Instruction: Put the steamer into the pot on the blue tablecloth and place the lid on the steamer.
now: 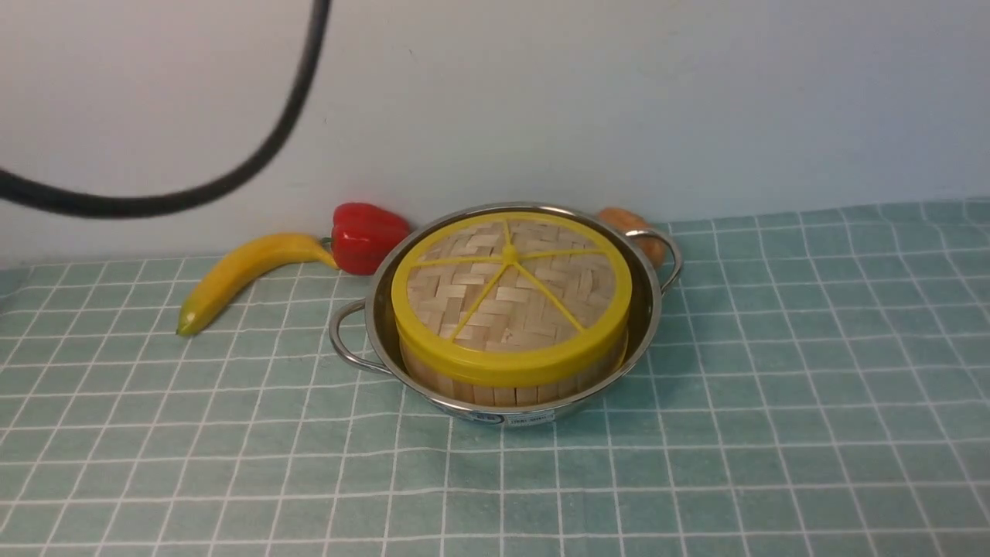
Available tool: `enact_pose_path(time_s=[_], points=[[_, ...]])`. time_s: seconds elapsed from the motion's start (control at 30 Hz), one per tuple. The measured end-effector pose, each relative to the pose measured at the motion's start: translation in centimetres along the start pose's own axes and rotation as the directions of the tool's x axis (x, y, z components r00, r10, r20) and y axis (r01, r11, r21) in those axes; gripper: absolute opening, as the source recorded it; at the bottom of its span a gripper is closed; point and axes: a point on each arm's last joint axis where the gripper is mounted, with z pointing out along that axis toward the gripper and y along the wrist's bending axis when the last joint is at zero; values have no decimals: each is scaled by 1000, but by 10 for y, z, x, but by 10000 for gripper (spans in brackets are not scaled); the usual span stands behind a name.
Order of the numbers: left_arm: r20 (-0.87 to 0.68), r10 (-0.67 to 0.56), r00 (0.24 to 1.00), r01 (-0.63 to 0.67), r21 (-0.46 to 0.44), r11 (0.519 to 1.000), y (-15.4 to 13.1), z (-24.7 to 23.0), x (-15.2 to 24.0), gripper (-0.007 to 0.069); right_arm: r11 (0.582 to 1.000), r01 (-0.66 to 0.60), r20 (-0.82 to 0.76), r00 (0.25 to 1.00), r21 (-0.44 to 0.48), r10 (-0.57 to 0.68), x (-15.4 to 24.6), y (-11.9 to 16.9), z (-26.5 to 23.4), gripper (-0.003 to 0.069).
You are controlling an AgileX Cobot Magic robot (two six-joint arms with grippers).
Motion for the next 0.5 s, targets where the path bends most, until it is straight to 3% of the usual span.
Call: enact_pose_path(time_s=[0.27, 0.37, 0.5], points=[[181, 12, 983, 5, -91, 996, 9, -33, -27, 448, 1000, 3, 0, 1000, 0, -3, 0, 0, 0, 242], [161, -10, 987, 22, -73, 997, 7, -40, -25, 392, 1000, 3, 0, 1000, 0, -3, 0, 0, 0, 242], [-3, -54, 999, 54, -19, 998, -2, -59, 6, 315, 1000, 2, 0, 1000, 0, -2, 0, 0, 0, 242]])
